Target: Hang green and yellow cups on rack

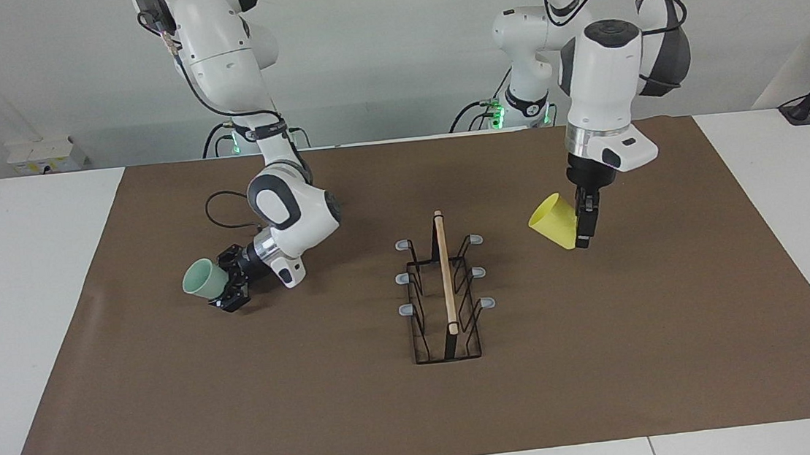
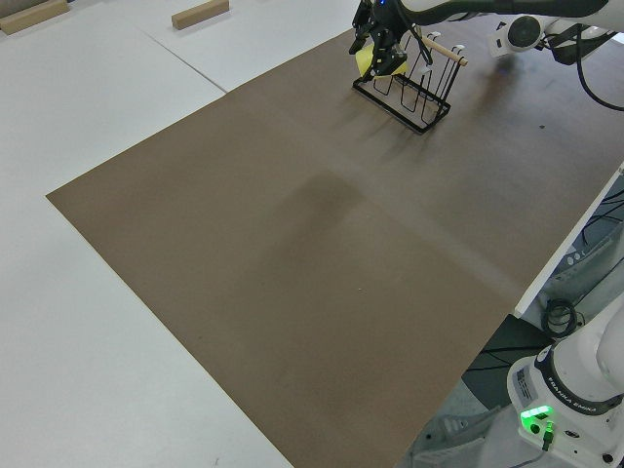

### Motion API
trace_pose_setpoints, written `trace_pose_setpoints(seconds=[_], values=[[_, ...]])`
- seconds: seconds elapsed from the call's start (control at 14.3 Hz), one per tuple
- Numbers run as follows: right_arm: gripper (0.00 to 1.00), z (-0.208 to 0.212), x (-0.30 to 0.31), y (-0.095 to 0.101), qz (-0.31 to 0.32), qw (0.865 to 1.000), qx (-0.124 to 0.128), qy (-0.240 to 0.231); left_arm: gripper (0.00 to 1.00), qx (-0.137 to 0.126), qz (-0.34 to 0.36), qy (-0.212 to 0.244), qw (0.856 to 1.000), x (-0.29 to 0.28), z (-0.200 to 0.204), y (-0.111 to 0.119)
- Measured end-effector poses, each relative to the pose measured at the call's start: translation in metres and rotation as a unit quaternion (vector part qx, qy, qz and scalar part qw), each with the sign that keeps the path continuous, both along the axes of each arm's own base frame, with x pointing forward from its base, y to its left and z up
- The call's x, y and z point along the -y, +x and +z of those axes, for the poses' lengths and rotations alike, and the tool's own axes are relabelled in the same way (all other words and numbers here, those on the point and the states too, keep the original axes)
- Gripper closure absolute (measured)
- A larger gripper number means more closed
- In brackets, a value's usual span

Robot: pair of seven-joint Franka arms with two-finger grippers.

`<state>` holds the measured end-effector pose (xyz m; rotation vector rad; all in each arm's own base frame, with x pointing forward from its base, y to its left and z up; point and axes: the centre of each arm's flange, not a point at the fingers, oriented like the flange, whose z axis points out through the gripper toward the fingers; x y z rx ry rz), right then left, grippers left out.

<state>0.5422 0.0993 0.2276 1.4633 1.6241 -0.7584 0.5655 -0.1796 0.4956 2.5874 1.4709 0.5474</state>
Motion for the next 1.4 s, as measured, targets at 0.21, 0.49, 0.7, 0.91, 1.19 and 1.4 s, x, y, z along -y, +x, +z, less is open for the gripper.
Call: trace_pose_setpoints(seconds=[0.21,0.49,0.7,0.91,1.19,1.4], values=[[0.41,0.036,-0.009,0.009,-0.028,0.999,0.008,0.040,0.36,0.041,-0.038,0.069,0.996,0.036,0.002,-0.012],[0.41,0.115,-0.026,0.011,-0.057,0.989,0.013,0.133,0.36,0.116,-0.076,0.130,0.982,0.077,0.006,-0.027],[0.41,0.177,-0.052,0.001,-0.090,0.967,0.029,0.238,0.36,0.183,-0.101,0.163,0.964,0.092,-0.005,-0.035],[0.41,0.224,-0.060,-0.002,-0.130,0.935,0.050,0.326,0.36,0.241,-0.105,0.187,0.946,0.105,-0.027,-0.051],[0.41,0.258,-0.058,-0.005,-0.178,0.876,0.042,0.446,0.36,0.271,-0.126,0.198,0.933,0.124,-0.046,-0.070],[0.41,0.275,-0.064,-0.002,-0.200,0.811,0.034,0.549,0.36,0.283,-0.142,0.202,0.927,0.137,-0.062,-0.087]])
